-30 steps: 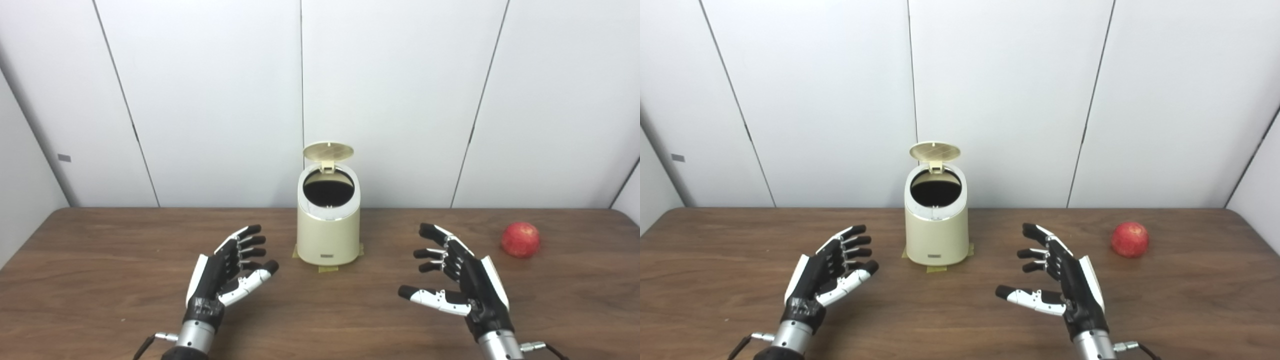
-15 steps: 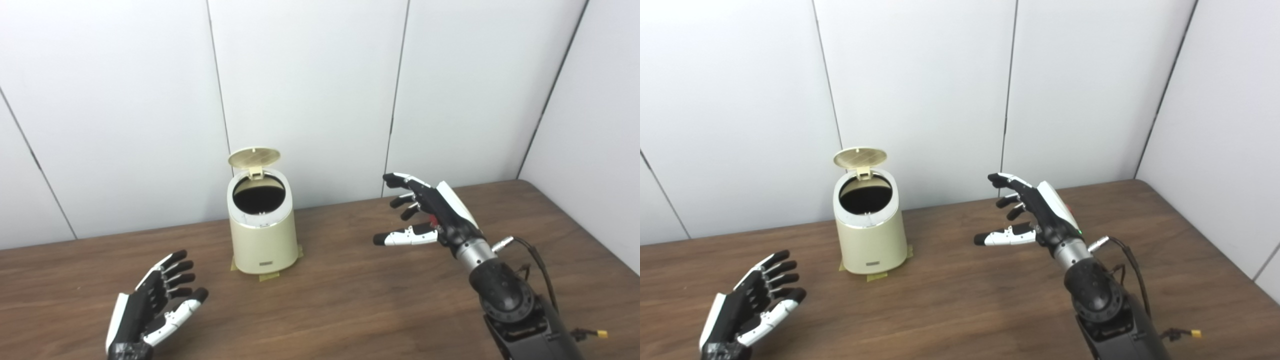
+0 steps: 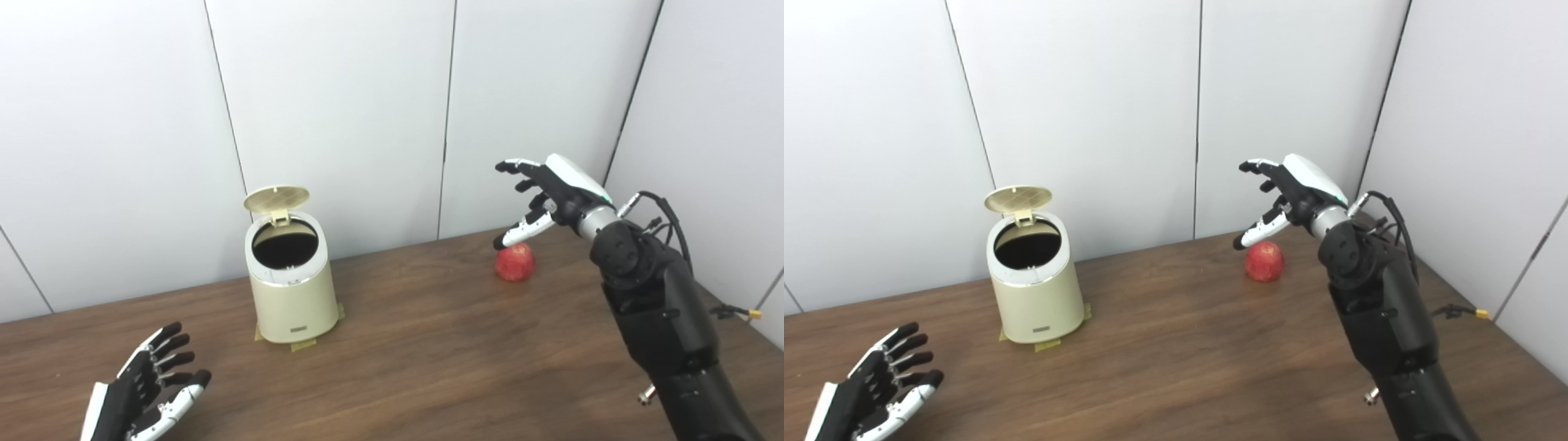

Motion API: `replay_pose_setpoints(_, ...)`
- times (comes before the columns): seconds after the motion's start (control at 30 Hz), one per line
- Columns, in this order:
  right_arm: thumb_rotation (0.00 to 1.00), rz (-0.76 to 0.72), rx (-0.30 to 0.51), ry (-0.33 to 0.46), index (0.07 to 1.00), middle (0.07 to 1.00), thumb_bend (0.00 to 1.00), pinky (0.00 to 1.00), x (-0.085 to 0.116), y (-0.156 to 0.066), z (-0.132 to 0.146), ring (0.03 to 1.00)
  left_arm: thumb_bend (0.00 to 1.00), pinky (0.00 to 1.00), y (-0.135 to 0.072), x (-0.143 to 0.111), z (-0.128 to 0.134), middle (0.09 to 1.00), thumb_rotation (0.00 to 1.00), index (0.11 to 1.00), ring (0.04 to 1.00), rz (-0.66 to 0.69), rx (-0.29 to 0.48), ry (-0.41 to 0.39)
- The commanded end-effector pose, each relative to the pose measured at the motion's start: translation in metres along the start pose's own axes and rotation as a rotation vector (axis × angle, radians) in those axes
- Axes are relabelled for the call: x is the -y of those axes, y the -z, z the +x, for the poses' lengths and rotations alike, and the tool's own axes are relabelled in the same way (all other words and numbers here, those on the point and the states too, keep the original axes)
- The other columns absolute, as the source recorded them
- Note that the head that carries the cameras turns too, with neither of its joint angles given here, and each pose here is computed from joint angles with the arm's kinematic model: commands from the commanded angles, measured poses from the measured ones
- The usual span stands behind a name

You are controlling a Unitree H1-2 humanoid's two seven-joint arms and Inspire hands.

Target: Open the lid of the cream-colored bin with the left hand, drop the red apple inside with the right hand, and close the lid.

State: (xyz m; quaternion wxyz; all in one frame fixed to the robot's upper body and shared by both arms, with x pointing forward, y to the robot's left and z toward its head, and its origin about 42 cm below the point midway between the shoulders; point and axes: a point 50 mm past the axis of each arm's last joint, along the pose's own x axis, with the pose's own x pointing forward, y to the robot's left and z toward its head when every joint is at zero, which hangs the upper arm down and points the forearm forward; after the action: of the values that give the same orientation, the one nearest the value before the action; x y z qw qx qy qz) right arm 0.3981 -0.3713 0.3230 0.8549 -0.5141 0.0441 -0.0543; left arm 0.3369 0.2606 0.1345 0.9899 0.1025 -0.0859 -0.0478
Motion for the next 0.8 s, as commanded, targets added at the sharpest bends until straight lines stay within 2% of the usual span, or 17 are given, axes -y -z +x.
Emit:
replay_pose_setpoints(0.0, 0.16, -0.052, 0.008, 0.061, 0.874, 0.906, 0.82, 0.67, 0.037, -0.009, 0.007, 0.823, 0.57, 0.64, -0.02, -0.005, 0.014, 0.824, 0.14, 0.865, 0.758, 0.004, 0.106, 0.001)
replay_pose_setpoints(0.2, 0.18, -0.115, -0.043, -0.032, 0.876, 0.919, 0.82, 0.62, 0.033, -0.004, 0.024, 0.807, 0.56, 0.64, -0.023, -0.006, 0.015, 0.829, 0.12, 0.873, 0.767, 0.006, 0.105, 0.002)
replay_pose_setpoints(0.33, 0.2, -0.131, -0.07, -0.069, 0.866, 0.908, 0.87, 0.68, 0.023, 0.004, 0.04, 0.84, 0.56, 0.64, -0.025, -0.006, 0.014, 0.832, 0.11, 0.871, 0.771, 0.008, 0.107, 0.0)
replay_pose_setpoints(0.57, 0.2, -0.182, -0.106, -0.081, 0.843, 0.873, 0.86, 0.8, 0.004, 0.013, 0.061, 0.862, 0.55, 0.62, -0.028, -0.005, 0.013, 0.819, 0.07, 0.856, 0.75, 0.014, 0.114, -0.005)
replay_pose_setpoints(0.7, 0.17, -0.175, -0.124, -0.073, 0.832, 0.859, 0.86, 0.72, -0.006, 0.018, 0.071, 0.83, 0.55, 0.62, -0.03, -0.005, 0.011, 0.814, 0.06, 0.852, 0.744, 0.015, 0.115, -0.004)
replay_pose_setpoints(0.77, 0.16, -0.166, -0.12, -0.061, 0.831, 0.851, 0.86, 0.71, -0.01, 0.02, 0.074, 0.818, 0.55, 0.62, -0.03, -0.005, 0.011, 0.813, 0.05, 0.853, 0.742, 0.016, 0.115, -0.003)
